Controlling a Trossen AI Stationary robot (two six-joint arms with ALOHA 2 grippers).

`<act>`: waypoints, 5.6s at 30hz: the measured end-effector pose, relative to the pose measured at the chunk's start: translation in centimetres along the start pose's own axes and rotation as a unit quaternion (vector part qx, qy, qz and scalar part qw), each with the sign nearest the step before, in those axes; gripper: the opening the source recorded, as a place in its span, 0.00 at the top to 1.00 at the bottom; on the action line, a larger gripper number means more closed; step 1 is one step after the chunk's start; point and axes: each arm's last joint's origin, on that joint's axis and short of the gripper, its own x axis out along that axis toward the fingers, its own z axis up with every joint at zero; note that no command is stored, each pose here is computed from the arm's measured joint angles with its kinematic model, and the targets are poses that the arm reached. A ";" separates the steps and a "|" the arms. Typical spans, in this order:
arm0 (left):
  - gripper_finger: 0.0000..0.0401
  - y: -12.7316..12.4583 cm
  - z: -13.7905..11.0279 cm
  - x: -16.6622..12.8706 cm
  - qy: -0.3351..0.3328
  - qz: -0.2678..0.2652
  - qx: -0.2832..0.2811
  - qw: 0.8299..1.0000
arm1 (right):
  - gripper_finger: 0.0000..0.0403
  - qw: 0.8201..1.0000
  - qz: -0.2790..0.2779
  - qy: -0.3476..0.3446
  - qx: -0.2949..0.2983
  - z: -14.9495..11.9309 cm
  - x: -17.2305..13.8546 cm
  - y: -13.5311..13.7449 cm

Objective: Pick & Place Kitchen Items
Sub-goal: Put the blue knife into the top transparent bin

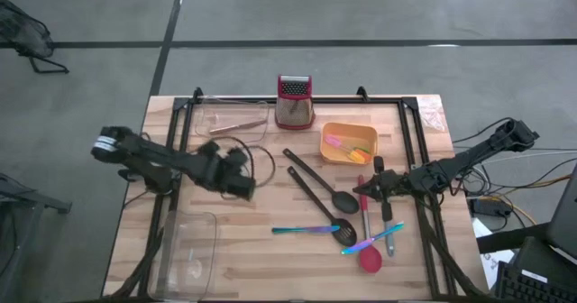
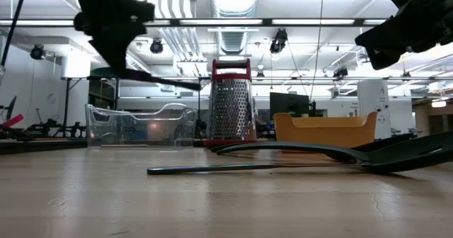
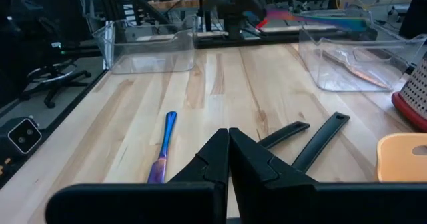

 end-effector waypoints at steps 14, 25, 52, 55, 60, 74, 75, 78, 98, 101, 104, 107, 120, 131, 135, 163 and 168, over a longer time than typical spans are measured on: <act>0.98 8.4 3.5 6.2 0.090 0.091 0.190 0.973 | 0.98 1.000 0.000 -0.010 -0.010 0.2 0.0 0.0; 0.97 11.0 5.3 10.4 0.123 0.071 0.205 0.968 | 0.98 1.000 -0.006 -0.011 -0.007 0.2 0.0 0.0; 0.54 9.3 6.6 2.0 -0.119 -0.099 0.015 0.988 | 0.66 0.990 -0.013 0.140 -0.020 4.4 6.8 4.5; 0.54 8.0 6.2 -0.9 -0.193 -0.176 -0.020 0.965 | 0.60 0.984 -0.009 0.175 -0.036 4.7 8.2 5.8; 0.54 5.2 4.6 -4.7 -0.292 -0.291 -0.006 0.911 | 0.53 0.963 -0.009 0.267 -0.044 4.0 11.1 7.4; 0.54 0.0 -0.2 -6.2 -0.343 -0.428 0.020 0.836 | 0.48 0.921 -0.012 0.380 -0.085 1.0 18.7 10.5; 0.54 -0.1 -0.4 -6.0 -0.342 -0.429 0.019 0.836 | 0.48 0.919 -0.011 0.384 -0.087 0.7 19.2 10.6; 0.54 -0.2 -0.6 -5.6 -0.341 -0.431 0.014 0.836 | 0.50 0.916 -0.014 0.391 -0.088 0.1 20.4 10.8; 0.54 -0.4 -0.8 -5.6 -0.342 -0.439 0.013 0.831 | 0.64 0.892 -0.037 0.447 -0.056 -2.6 22.6 8.8; 0.54 -0.4 -0.7 -5.7 -0.349 -0.443 0.008 0.826 | 0.69 0.888 -0.031 0.456 -0.045 -2.9 22.4 8.5; 0.54 -0.4 -0.7 -5.8 -0.352 -0.443 0.009 0.824 | 0.76 0.886 -0.033 0.461 -0.045 -3.2 22.3 8.2; 0.54 -0.4 -0.7 -5.8 -0.352 -0.444 0.009 0.824 | 0.83 0.883 -0.032 0.465 -0.049 -3.4 22.2 8.1; 0.54 -0.4 -0.7 -5.8 -0.351 -0.443 0.009 0.825 | 0.83 0.890 -0.031 0.448 -0.078 -2.0 22.0 8.4; 0.54 -1.0 -1.0 -4.9 -0.316 -0.443 -0.007 0.839 | 0.83 0.890 -0.051 0.442 -0.103 -1.5 21.6 8.2; 0.54 -2.2 -1.6 -3.6 -0.281 -0.445 -0.015 0.850 | 0.83 0.893 -0.050 0.435 -0.103 -1.0 21.5 8.2; 0.54 -9.4 -2.1 5.7 -0.014 -0.508 -0.062 0.859 | 0.83 0.898 -0.068 0.402 -0.164 1.5 20.9 8.4; 0.54 -10.1 -2.1 6.1 -0.009 -0.531 -0.061 0.845 | 0.83 0.899 -0.067 0.400 -0.167 1.7 21.0 8.5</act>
